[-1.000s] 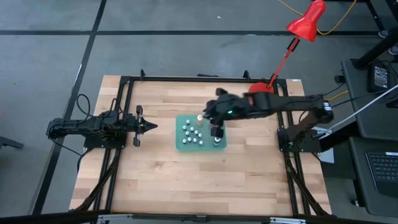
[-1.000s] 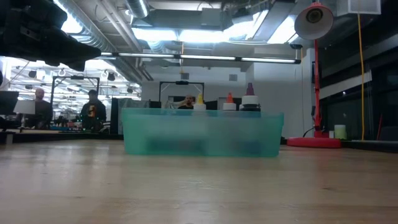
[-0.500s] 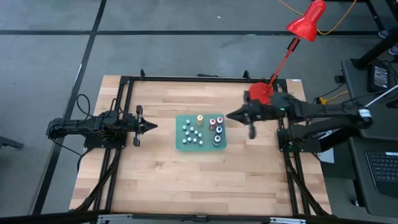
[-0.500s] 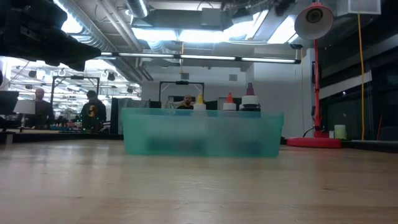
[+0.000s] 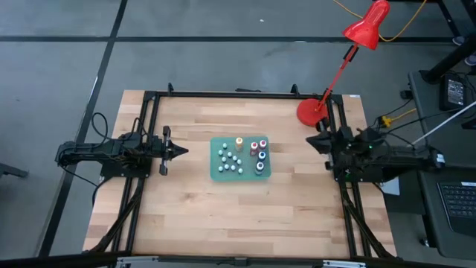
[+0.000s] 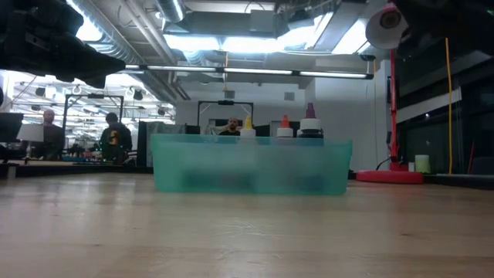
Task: Pick & Place food coloring
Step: Return to Home Position
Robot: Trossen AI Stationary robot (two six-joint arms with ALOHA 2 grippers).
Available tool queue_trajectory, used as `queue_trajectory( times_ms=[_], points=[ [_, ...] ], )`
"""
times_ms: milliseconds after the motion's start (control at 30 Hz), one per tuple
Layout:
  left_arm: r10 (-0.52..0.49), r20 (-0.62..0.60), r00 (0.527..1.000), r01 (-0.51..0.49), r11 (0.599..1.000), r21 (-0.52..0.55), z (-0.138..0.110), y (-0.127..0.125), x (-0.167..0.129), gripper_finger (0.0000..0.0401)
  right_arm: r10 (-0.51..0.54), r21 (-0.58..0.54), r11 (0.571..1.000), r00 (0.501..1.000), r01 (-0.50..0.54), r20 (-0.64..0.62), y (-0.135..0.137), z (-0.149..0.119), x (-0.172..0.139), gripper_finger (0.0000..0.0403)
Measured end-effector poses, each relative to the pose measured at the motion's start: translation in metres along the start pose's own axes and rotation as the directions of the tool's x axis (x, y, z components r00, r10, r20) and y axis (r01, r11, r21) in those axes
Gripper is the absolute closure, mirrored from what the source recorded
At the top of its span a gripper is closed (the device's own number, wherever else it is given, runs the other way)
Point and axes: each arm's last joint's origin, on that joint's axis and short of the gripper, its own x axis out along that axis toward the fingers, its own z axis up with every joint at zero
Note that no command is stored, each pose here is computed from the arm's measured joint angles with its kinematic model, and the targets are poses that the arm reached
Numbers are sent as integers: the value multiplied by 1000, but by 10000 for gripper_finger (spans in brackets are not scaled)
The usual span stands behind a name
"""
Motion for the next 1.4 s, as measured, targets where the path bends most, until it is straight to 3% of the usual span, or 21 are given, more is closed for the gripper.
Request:
queue_trajectory(
  times_ms=[233,467,667,933,1400],
  points=[
    [0,0,1000,0,1000,0,0,0,0,397,6,35,999,999,-8,39,1,-13,-24,398],
    [0,0,1000,0,1000,0,0,0,0,397,-2,69,998,996,8,-89,0,-26,-31,398],
    [0,0,1000,0,1000,0,0,0,0,397,89,81,994,982,-76,-168,3,-32,-32,399],
    [0,0,1000,0,1000,0,0,0,0,397,-124,-53,992,945,113,-303,-5,-51,-36,400],
    [0,0,1000,0,1000,0,0,0,0,397,-48,-22,999,932,43,-358,-3,-56,-38,401]
  ],
)
